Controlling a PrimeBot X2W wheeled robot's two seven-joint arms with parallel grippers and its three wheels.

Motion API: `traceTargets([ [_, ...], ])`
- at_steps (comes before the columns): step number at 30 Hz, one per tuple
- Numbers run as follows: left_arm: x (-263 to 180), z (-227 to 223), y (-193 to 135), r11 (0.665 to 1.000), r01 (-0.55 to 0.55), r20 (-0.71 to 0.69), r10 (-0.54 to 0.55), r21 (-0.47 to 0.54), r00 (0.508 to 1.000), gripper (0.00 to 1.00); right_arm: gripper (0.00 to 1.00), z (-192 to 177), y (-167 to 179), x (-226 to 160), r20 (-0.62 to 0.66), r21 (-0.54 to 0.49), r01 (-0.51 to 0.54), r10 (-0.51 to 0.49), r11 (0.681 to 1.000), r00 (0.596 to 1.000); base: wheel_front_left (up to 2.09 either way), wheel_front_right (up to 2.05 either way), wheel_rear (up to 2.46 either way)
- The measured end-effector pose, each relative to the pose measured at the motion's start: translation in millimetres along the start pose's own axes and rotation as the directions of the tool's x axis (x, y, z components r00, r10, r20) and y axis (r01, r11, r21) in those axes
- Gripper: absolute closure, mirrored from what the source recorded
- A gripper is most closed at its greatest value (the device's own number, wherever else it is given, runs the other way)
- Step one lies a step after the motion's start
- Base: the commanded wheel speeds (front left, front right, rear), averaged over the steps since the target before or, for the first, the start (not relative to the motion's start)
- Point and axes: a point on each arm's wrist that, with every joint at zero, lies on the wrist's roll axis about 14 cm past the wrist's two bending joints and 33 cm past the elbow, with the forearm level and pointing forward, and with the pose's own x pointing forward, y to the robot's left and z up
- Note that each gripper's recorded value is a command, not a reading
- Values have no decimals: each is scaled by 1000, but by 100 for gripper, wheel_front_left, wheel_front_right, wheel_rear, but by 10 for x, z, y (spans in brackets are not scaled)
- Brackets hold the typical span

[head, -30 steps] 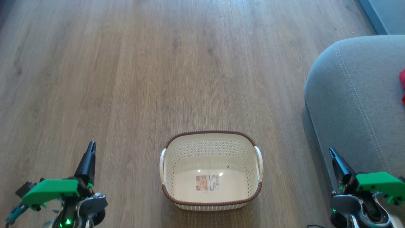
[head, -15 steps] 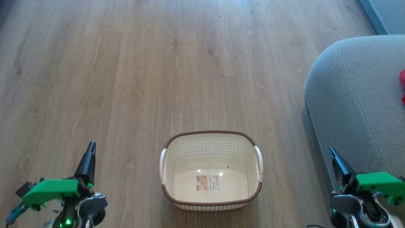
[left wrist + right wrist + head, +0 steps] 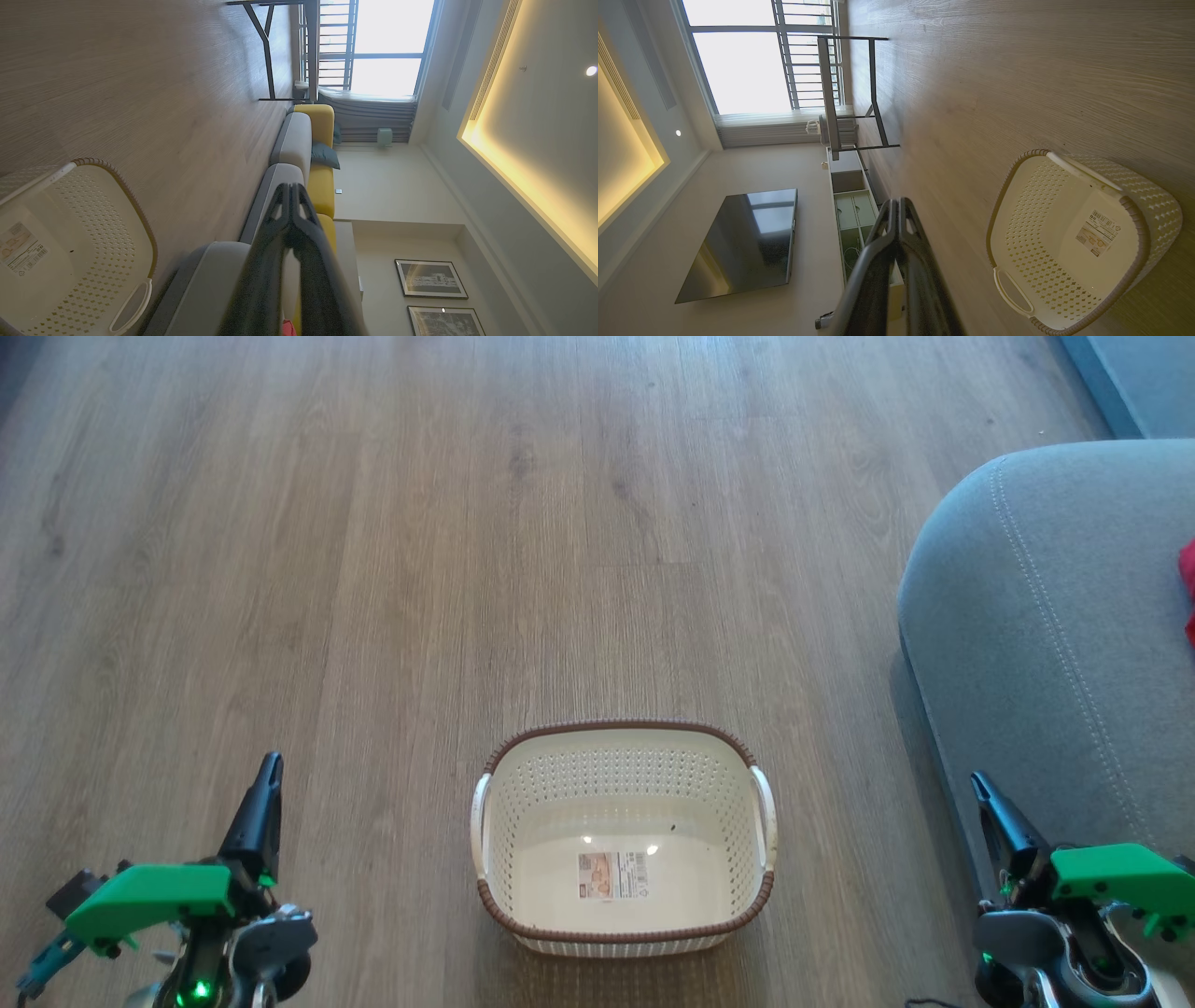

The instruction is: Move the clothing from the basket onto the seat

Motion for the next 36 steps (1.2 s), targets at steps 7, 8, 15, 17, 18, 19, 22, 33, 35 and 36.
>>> traceTargets([
  [7, 0, 0, 0, 1000, 0, 0, 0, 0, 1000, 100, 100, 0, 0, 0, 0, 0, 0, 0, 1000, 1000, 0, 0, 0],
  [8, 0, 0, 0, 1000, 0, 0, 0, 0, 1000, 100, 100, 0, 0, 0, 0, 0, 0, 0, 1000, 1000, 0, 0, 0],
  [15, 0, 0, 0, 1000, 0, 0, 0, 0, 1000, 100, 100, 0, 0, 0, 0, 0, 0, 0, 1000, 1000, 0, 0, 0],
  [17, 0, 0, 0, 1000, 0, 0, 0, 0, 1000, 100, 100, 0, 0, 0, 0, 0, 0, 0, 1000, 1000, 0, 0, 0],
  [18, 0, 0, 0, 1000, 0, 0, 0, 0, 1000, 100, 100, 0, 0, 0, 0, 0, 0, 0, 1000, 1000, 0, 0, 0],
  [19, 0, 0, 0, 1000, 0, 0, 0, 0, 1000, 100, 100, 0, 0, 0, 0, 0, 0, 0, 1000, 1000, 0, 0, 0],
  [22, 0, 0, 0, 1000, 0, 0, 0, 0, 1000, 100, 100, 0, 0, 0, 0, 0, 0, 0, 1000, 1000, 0, 0, 0],
  [33, 0, 0, 0, 1000, 0, 0, 0, 0, 1000, 100, 100, 0, 0, 0, 0, 0, 0, 0, 1000, 1000, 0, 0, 0],
  [35, 0, 0, 0, 1000, 0, 0, 0, 0, 1000, 100, 100, 0, 0, 0, 0, 0, 0, 0, 1000, 1000, 0, 0, 0],
  [36, 0, 0, 0, 1000, 0, 0, 0, 0, 1000, 100, 100, 0, 0, 0, 0, 0, 0, 0, 1000, 1000, 0, 0, 0],
])
